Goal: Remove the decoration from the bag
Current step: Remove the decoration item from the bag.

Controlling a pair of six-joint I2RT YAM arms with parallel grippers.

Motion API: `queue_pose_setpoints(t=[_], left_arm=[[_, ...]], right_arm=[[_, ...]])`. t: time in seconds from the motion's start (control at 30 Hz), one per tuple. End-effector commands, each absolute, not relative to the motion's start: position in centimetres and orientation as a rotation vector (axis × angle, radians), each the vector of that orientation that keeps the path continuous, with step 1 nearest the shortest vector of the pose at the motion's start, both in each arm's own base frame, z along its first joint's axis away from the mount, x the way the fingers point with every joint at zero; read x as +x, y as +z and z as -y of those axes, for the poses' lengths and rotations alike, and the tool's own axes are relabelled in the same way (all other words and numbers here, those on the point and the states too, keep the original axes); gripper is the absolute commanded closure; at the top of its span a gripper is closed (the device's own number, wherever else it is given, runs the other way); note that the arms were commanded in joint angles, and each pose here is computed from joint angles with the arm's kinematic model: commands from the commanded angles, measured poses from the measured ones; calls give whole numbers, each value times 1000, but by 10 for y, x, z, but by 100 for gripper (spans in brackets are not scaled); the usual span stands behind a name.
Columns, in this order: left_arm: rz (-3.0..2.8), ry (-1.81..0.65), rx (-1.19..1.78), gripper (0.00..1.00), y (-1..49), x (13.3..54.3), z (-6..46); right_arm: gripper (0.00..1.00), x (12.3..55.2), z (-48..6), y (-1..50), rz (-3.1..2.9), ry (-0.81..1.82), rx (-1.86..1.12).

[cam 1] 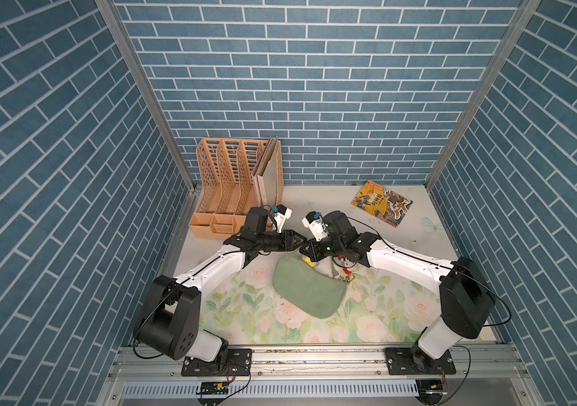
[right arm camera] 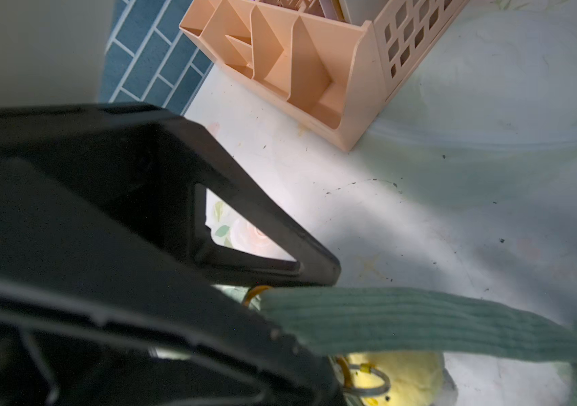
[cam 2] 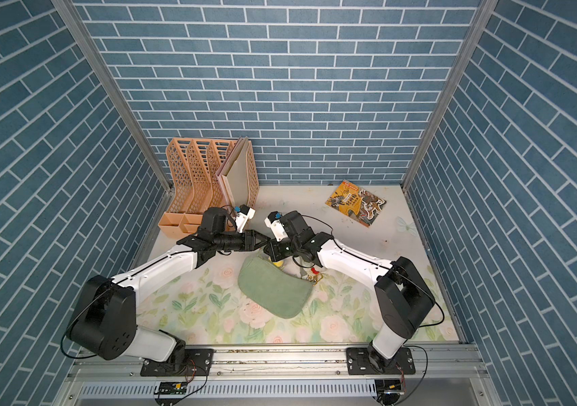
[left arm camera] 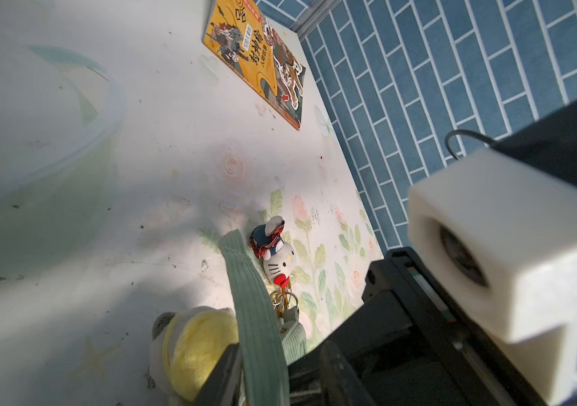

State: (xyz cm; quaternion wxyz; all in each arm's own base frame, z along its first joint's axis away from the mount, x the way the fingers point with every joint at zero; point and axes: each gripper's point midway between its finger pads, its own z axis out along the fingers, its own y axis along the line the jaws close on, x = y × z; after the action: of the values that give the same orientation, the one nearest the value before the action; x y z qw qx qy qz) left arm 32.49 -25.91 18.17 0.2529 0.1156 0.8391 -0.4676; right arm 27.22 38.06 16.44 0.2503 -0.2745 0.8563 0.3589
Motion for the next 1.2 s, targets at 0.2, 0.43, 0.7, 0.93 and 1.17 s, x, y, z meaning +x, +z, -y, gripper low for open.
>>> queue_pose_setpoints(t=[0.2,0.43,0.7,0.93,1.17], left_arm=[[-2214,-1359,395,84,198,310,267],[-2164,-1370,424,90,213,306,267],[-2114,-1369,449,90,222,300,265],[-2084,-1362,485,82,228,300,266],[-2111,-1387,450,67,222,302,269]], right_arm=[[100,277,-394,167,-2321,1059,-688],[100,274,-402,153,-2374,1162,-608],[100,278,-406,154,-2366,1299,-502],[100,276,-403,151,-2381,1289,-499],[100,274,-397,157,-2374,1256,-517]])
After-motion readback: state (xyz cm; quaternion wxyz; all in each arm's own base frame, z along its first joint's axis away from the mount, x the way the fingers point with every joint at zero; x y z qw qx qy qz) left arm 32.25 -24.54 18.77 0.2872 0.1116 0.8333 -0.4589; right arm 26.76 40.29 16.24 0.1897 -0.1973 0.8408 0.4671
